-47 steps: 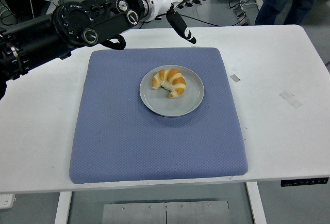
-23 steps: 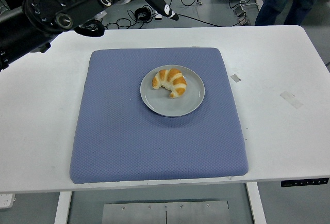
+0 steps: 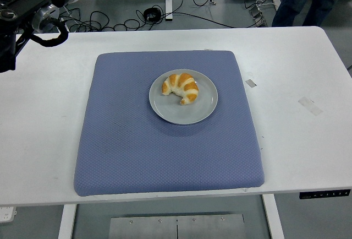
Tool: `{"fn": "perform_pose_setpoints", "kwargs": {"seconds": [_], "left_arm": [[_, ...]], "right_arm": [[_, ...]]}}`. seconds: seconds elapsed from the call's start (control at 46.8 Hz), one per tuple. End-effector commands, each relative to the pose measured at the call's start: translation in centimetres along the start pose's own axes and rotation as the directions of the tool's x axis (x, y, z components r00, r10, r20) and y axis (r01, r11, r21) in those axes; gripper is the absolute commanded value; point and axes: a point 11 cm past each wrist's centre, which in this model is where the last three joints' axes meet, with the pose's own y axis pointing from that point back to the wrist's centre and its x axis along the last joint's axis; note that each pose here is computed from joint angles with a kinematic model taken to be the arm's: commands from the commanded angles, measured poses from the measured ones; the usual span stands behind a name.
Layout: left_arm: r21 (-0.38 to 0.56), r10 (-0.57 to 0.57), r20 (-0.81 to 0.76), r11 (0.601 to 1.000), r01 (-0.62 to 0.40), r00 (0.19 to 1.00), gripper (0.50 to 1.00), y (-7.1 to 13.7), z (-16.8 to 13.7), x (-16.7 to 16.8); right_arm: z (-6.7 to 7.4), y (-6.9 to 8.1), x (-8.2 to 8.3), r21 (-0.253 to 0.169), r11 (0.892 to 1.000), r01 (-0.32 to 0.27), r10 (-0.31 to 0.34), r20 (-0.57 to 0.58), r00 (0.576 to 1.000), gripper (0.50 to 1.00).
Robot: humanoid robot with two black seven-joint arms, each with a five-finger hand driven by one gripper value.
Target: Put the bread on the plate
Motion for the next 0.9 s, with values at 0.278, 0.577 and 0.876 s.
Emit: {"fn": "perform_pose_setpoints", "kwargs": {"seconds": [0.278, 0.577, 0.876], "left_arm": [[0.045, 0.116, -0.261, 0.993, -0.108, 0.958, 0.98, 1.1, -6.8, 2.0], [0.06, 0.122, -0.464, 0.992, -0.107, 0.877, 0.98, -0.2, -9.8, -2.7], [0.079, 0.128, -0.549, 0.992, -0.102, 0.826, 0.98, -0.2, -11.4, -4.3]], "right_arm": [[0.1, 0.0, 0.0, -0.003, 1.0, -0.001, 0.001, 0.0, 1.0, 1.0], [-0.1, 0.0, -0.1, 0.002, 1.0, 0.003, -0.003, 0.003, 1.0, 1.0], [-0.9, -0.2, 0.1, 0.016, 1.0, -0.003, 0.003, 0.002, 1.0, 1.0]]}}
